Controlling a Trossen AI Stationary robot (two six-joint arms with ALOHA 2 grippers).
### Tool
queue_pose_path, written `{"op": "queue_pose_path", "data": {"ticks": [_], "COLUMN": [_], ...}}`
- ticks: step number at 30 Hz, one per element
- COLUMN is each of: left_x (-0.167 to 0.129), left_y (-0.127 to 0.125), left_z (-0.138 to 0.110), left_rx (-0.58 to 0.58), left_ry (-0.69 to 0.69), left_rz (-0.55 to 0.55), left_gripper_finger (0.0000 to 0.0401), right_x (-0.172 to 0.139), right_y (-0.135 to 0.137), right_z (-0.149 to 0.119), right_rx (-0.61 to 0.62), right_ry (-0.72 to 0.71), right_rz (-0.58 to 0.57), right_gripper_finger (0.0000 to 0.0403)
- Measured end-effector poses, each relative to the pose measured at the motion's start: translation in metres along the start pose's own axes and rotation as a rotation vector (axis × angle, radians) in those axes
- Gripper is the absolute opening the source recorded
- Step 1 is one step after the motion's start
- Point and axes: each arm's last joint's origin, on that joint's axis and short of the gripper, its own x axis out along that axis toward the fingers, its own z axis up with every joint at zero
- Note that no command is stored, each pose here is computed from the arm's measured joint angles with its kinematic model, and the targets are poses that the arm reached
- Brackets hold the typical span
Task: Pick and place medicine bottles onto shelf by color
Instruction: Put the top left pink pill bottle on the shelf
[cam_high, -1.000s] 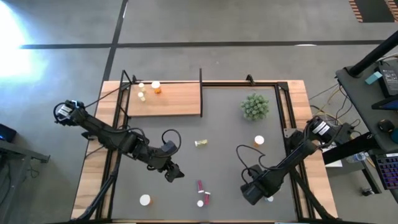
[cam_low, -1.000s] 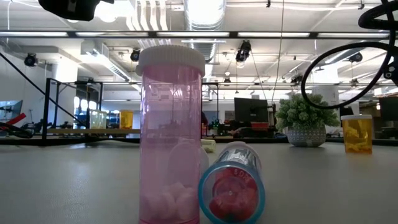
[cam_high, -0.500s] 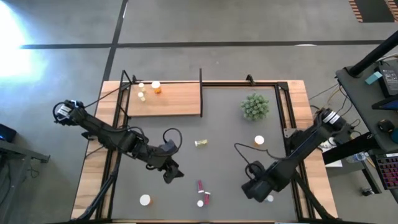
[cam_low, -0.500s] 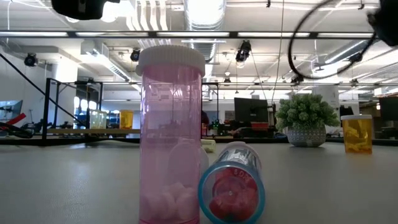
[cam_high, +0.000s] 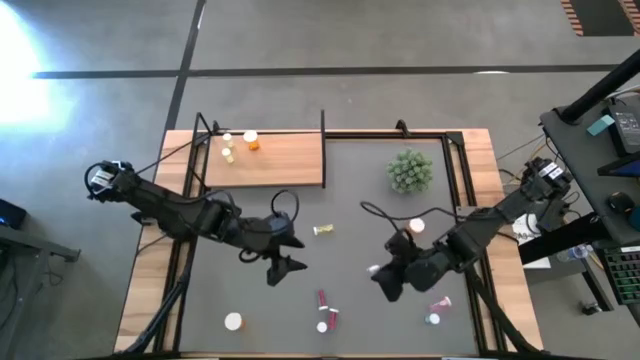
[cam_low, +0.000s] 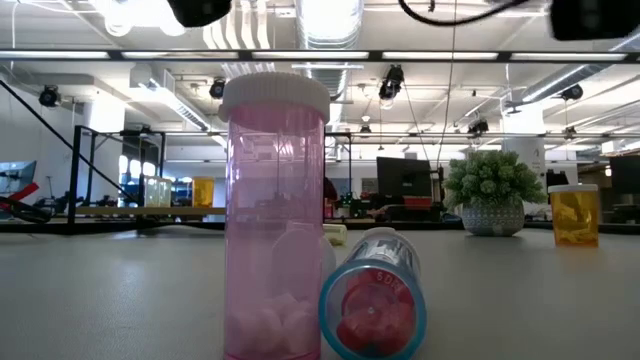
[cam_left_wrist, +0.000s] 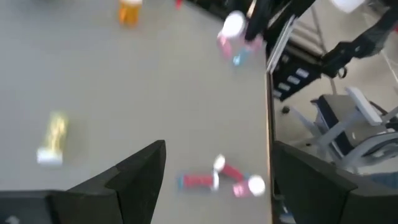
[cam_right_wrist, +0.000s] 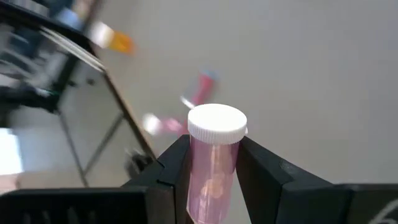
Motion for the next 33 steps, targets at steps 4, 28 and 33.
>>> {"op": "queue_pose_path", "data": {"ticks": [4, 28, 33], "left_x": [0.0, -0.007, -0.01], "left_y": [-0.003, 0.038, 0.047], "left_z": [0.011, 0.063, 0.073], "left_rx": [0.082, -0.005, -0.019], "left_ry": [-0.098, -0.484, -0.535], "left_rz": [-0.039, 0.175, 0.179], "left_gripper_finger": [0.0272, 0.0272, 0.0272], "right_x": [0.003, -0.026, -0.027], "right_y": [0.012, 0.008, 0.001], "right_z": [0.02, 0.14, 0.153], "right_rx": [-0.064, -0.481, -0.5], "right_ry": [-0.102, -0.712, -0.759], "right_rz": [0.136, 0.241, 0.203], "right_gripper_finger": [0.0107, 0.0107, 0.0107]}}
